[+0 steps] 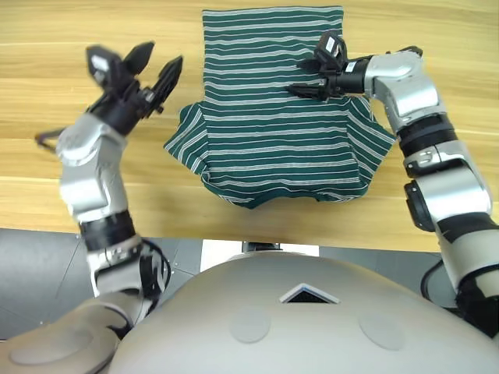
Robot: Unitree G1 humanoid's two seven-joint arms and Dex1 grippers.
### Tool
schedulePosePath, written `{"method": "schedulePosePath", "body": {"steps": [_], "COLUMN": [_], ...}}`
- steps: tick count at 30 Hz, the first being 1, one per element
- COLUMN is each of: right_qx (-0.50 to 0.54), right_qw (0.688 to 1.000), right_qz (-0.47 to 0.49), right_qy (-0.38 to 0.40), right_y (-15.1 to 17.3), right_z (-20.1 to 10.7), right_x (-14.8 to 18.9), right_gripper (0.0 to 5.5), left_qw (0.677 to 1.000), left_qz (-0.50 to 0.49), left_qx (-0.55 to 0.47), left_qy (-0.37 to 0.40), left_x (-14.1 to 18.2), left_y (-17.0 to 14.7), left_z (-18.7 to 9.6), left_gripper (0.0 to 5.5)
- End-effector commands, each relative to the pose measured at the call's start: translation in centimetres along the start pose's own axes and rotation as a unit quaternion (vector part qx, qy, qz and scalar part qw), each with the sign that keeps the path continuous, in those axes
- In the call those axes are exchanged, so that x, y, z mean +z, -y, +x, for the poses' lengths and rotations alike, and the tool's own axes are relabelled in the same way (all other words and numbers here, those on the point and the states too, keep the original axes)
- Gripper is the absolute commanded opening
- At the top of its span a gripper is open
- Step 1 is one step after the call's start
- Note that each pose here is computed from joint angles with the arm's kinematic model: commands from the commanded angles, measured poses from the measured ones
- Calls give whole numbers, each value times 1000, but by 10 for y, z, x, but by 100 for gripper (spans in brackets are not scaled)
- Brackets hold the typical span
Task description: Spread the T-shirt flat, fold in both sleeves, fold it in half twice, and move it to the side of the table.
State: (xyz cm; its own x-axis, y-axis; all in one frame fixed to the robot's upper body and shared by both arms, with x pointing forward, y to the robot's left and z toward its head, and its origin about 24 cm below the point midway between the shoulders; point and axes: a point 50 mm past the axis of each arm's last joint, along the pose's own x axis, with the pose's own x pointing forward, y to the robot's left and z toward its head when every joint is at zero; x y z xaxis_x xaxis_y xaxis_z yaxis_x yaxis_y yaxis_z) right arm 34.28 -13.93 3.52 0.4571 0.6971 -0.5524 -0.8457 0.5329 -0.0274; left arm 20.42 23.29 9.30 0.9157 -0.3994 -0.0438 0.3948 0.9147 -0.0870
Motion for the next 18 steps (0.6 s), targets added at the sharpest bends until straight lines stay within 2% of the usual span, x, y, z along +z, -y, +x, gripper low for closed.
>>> {"method": "schedulePosePath", "body": {"steps": [1, 5, 10, 13, 18], "right_qx": [-98, -127, -128, -92, -20], "right_qw": [993, 989, 990, 991, 983], "right_qz": [-28, -41, -58, -81, -134], "right_qy": [-56, -55, -15, 45, 120], "right_y": [12, 13, 14, 9, 7], "right_z": [13, 16, 18, 20, 9], "right_x": [-11, -12, 4, 20, 40], "right_gripper": [317, 317, 317, 317, 317], "left_qw": [995, 988, 968, 949, 932], "left_qz": [-64, -106, -195, -242, -279], "left_qx": [71, 105, 133, 173, 176], "left_qy": [-32, -39, -81, -105, -149], "left_x": [15, 18, -10, -36, -63], "left_y": [45, 52, 56, 45, 30], "left_z": [-82, -95, -88, -79, -51], "left_gripper": [291, 291, 291, 291, 291]}}
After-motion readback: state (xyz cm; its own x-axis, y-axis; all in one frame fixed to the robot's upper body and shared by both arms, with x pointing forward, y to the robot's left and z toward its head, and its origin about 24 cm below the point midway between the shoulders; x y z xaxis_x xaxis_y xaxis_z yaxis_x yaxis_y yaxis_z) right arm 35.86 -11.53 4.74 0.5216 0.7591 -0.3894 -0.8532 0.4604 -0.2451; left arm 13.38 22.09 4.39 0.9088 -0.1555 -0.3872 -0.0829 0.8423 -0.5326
